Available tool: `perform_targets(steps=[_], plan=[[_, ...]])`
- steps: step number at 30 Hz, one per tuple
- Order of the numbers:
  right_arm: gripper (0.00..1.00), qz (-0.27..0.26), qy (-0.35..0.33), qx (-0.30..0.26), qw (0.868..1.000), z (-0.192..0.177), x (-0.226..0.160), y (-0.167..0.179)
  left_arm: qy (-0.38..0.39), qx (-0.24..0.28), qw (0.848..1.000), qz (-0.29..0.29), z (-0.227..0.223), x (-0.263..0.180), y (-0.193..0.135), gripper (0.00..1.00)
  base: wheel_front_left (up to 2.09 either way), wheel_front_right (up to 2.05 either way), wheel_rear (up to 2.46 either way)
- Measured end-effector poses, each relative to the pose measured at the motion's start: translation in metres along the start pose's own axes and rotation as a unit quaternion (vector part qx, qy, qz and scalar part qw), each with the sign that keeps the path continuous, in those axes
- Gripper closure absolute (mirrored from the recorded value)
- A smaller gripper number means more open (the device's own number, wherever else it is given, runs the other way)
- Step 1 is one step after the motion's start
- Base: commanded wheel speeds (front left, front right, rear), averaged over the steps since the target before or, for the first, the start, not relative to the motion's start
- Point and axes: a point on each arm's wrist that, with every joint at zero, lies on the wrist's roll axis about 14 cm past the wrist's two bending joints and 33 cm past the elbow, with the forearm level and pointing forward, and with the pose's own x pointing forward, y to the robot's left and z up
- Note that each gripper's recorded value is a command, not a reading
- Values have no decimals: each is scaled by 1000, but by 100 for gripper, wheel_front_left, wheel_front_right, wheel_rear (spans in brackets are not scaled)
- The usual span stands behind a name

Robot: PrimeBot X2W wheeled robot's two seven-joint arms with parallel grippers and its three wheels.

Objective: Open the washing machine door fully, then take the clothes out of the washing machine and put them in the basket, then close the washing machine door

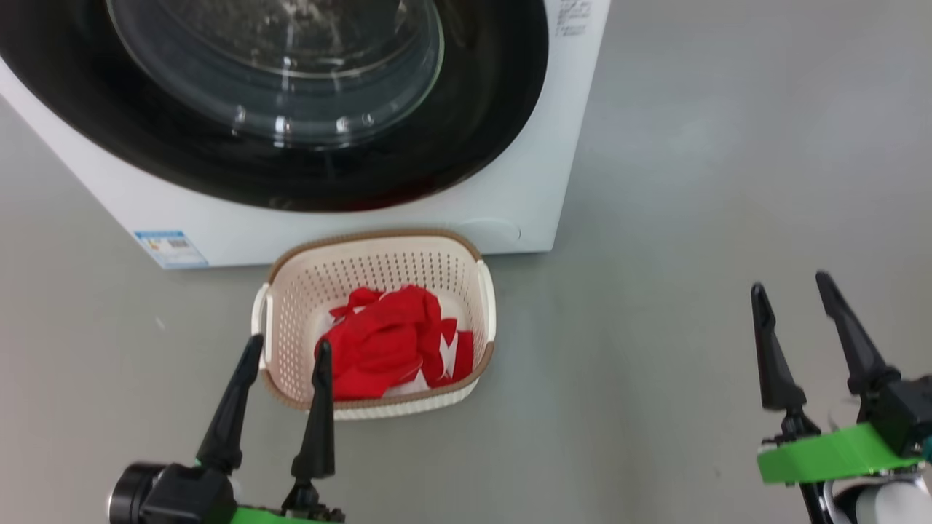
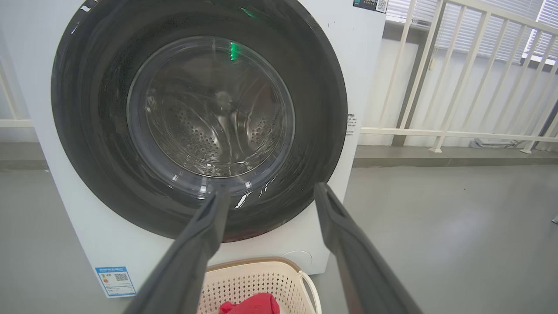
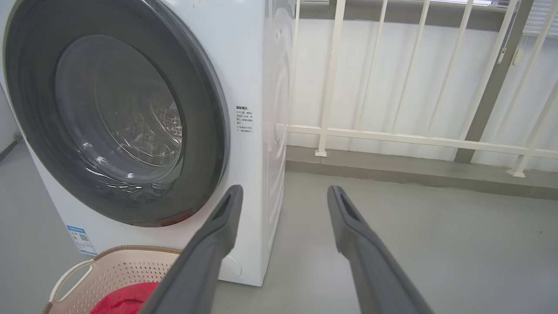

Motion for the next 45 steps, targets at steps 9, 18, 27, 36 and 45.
perform_targets(steps=[9,18,27,36,45], plan=[[0,-22,-16,-1,1000,19,-43,-11,9,1,1000,2,1,-25,1,0,0,0,0],[0,-35,-30,-2,999,32,-72,-18,-5,7,1000,7,14,-35,3,0,0,0,0],[0,-46,-43,4,998,42,-97,-24,-6,10,1000,17,18,-57,7,0,0,0,0],[0,-50,-44,1,998,44,-103,-26,-5,9,1000,21,18,-60,8,0,0,0,0],[0,-48,-40,2,998,42,-101,-25,-3,8,1000,24,17,-61,9,0,0,0,0]])
